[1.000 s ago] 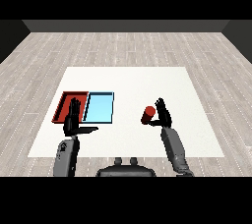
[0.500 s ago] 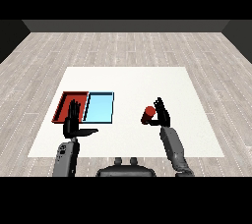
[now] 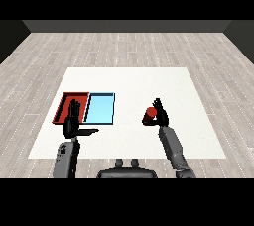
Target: Pick the red can and put it in the red box
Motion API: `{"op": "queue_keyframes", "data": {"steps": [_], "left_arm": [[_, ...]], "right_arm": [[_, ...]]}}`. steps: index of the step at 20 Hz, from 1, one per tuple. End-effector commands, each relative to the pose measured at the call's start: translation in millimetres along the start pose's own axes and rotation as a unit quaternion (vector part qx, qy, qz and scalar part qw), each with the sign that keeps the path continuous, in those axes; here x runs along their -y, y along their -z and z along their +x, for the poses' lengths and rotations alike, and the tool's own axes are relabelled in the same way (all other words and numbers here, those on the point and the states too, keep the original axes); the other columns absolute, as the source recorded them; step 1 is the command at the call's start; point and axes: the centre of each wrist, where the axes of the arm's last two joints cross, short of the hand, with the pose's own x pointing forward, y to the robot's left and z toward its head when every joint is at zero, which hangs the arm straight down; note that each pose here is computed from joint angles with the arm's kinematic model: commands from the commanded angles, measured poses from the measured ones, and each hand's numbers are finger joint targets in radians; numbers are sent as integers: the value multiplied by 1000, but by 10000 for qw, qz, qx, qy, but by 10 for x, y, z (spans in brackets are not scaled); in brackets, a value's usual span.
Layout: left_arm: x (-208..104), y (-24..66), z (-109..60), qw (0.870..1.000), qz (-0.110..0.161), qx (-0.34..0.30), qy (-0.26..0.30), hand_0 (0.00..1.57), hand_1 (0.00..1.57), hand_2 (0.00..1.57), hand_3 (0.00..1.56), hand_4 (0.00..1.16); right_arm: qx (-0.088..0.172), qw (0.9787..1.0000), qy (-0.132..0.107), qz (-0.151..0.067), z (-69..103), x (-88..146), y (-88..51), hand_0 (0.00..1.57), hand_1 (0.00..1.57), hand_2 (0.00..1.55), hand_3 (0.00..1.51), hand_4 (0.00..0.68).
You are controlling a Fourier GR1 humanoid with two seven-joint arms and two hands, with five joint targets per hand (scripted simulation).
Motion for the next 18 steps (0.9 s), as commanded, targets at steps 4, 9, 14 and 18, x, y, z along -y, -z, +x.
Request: {"op": "queue_keyframes", "data": {"steps": [4,9,14,18], "left_arm": [[-121,-93,-140,10000,9,34,-34,0,0,0,0,0],[-163,-38,70,9999,29,-25,118,0,0,0,0,0],[142,-49,51,10000,20,27,20,0,0,0,0,0],[-56,-93,18,9999,33,-94,73,0,0,0,0,0]], "right_arm": [[-36,9999,137,-83,-61,-71,126,0,0,0,0,0],[-44,10000,-35,56,36,-87,268,0,0,0,0,0],[-76,10000,-45,32,-1,-236,269,0,0,0,0,0],[-95,9999,-28,138,-116,-108,68,0,0,0,0,0]]}}
